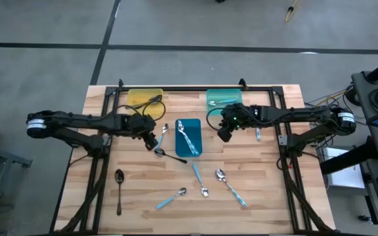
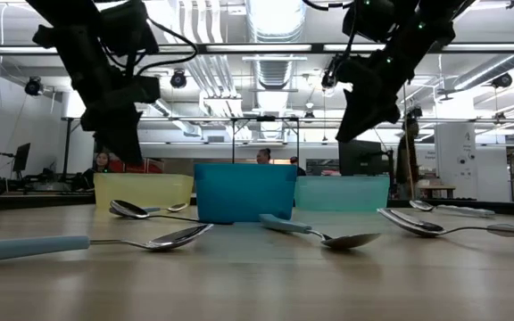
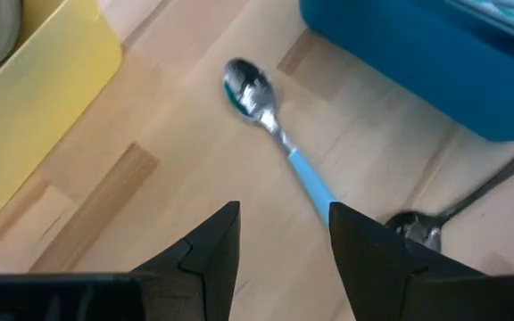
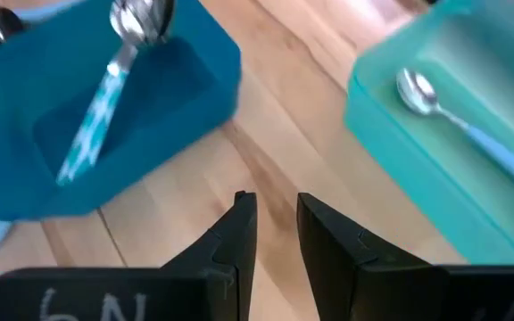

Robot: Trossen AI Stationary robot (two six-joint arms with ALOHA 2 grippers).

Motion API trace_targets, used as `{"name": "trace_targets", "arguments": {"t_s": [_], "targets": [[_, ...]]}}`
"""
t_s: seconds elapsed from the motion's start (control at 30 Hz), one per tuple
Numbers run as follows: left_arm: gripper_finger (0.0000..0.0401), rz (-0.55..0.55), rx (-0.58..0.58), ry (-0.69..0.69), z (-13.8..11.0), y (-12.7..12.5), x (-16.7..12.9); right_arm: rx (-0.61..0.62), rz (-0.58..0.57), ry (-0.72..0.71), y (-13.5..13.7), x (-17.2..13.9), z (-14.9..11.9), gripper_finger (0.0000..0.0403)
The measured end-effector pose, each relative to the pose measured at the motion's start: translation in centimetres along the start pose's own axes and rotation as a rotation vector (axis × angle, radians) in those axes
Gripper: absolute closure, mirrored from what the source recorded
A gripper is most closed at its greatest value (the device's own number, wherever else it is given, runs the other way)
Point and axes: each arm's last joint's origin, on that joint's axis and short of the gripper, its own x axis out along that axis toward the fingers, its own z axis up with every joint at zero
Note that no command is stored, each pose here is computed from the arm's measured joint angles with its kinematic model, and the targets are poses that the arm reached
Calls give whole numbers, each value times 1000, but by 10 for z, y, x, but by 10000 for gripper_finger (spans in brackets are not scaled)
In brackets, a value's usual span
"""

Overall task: Sort silverware by color (type)
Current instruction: Put the light blue spoon into the light blue bin

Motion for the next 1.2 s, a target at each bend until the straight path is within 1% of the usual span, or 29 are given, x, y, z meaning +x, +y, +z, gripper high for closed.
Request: {"name": "trace_targets", "arguments": {"t_s": [0.1,0.23,0.47,0.67,0.77,0.87,0.93,1.03,1.1,1.2], "targets": [[248,-6,9,-14,3,-3,8,-2,-40,-5,-1,0,0,332],[248,3,37,8,3,-6,18,-14,-102,-25,-3,0,0,330],[248,28,58,33,2,-9,32,-47,-161,-41,-5,0,1,335],[248,17,99,9,4,-8,27,-48,-190,-54,-11,0,5,338],[248,12,126,-6,5,-7,22,-58,-208,-77,-19,-3,15,347],[248,11,167,-13,5,-5,18,-75,-238,-114,-31,-9,31,361],[248,19,210,-15,6,-2,16,-102,-265,-179,-41,-14,46,372],[248,58,260,-38,9,4,14,-174,-324,-337,-60,-21,70,388],[248,91,258,-50,12,12,12,-229,-373,-447,-74,-26,83,392],[248,135,216,-37,13,25,10,-228,-441,-585,-94,-34,97,394]]}}
